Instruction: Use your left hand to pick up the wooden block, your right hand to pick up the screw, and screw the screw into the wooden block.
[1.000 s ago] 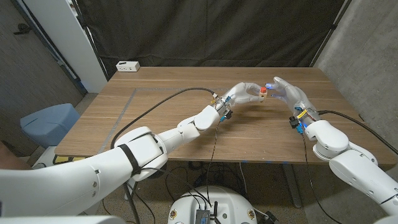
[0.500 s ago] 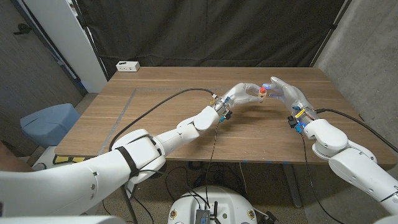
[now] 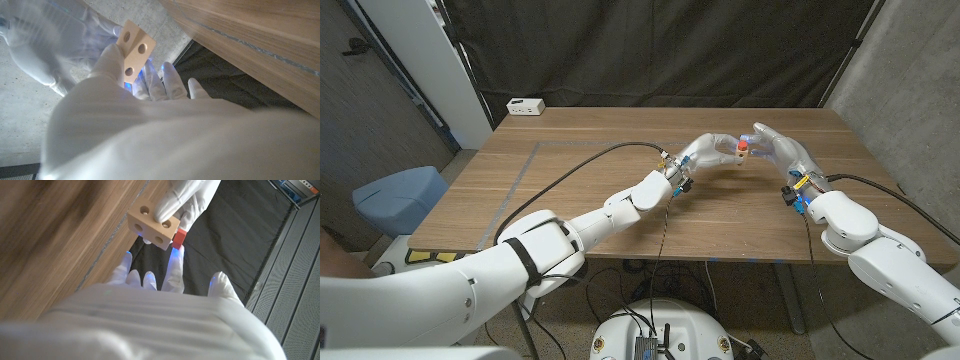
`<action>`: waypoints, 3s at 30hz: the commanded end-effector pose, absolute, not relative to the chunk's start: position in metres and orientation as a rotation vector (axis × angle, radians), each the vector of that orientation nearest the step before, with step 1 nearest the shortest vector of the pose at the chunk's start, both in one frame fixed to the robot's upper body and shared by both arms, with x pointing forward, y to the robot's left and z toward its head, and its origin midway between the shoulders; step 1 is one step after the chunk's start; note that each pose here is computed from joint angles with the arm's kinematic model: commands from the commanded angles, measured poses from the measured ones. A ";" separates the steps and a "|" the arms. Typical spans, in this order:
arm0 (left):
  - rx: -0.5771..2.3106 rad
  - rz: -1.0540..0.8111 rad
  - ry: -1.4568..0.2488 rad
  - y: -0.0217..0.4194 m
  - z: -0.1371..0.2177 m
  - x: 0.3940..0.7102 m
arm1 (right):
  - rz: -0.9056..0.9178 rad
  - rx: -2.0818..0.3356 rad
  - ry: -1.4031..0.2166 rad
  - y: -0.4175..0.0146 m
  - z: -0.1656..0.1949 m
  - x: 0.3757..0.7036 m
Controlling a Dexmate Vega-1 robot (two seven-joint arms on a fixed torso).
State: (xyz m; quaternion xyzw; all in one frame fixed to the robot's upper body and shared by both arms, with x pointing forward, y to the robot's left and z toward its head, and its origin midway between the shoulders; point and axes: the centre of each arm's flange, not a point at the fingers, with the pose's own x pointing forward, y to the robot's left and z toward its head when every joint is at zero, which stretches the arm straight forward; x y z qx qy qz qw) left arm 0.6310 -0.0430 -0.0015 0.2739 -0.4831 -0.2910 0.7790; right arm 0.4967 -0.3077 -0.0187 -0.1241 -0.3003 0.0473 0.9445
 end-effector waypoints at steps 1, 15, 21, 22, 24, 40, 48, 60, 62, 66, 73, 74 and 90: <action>0.591 -0.629 -1.043 -0.043 -0.002 0.631 | 0.087 -0.249 -0.609 -0.310 -0.021 0.494; 0.590 -0.632 -1.041 -0.044 -0.002 0.632 | 0.068 -0.242 -0.605 -0.312 -0.023 0.491; 0.588 -0.633 -1.040 -0.044 -0.003 0.632 | 0.062 -0.242 -0.602 -0.312 -0.025 0.489; 0.588 -0.632 -1.040 -0.044 -0.003 0.632 | 0.059 -0.238 -0.598 -0.312 -0.025 0.489; 0.587 -0.631 -1.039 -0.043 -0.003 0.632 | 0.057 -0.239 -0.596 -0.312 -0.026 0.488; 0.586 -0.632 -1.032 -0.043 -0.003 0.634 | 0.054 -0.241 -0.591 -0.310 -0.028 0.485; 0.588 -0.633 -1.028 -0.045 -0.002 0.634 | 0.059 -0.240 -0.593 -0.310 -0.028 0.484; 0.590 -0.640 -1.023 -0.046 -0.002 0.635 | 0.073 -0.241 -0.597 -0.309 -0.029 0.482; 0.590 -0.641 -1.023 -0.046 -0.002 0.635 | 0.075 -0.242 -0.598 -0.309 -0.029 0.482; 0.589 -0.641 -1.024 -0.046 -0.002 0.634 | 0.078 -0.238 -0.595 -0.308 -0.029 0.482; 0.586 -0.640 -1.025 -0.046 -0.003 0.634 | 0.084 -0.244 -0.595 -0.308 -0.030 0.481; 0.587 -0.639 -1.026 -0.046 -0.003 0.634 | 0.080 -0.234 -0.591 -0.308 -0.030 0.481; 0.587 -0.636 -1.022 -0.046 -0.004 0.634 | 0.072 -0.233 -0.596 -0.312 -0.032 0.479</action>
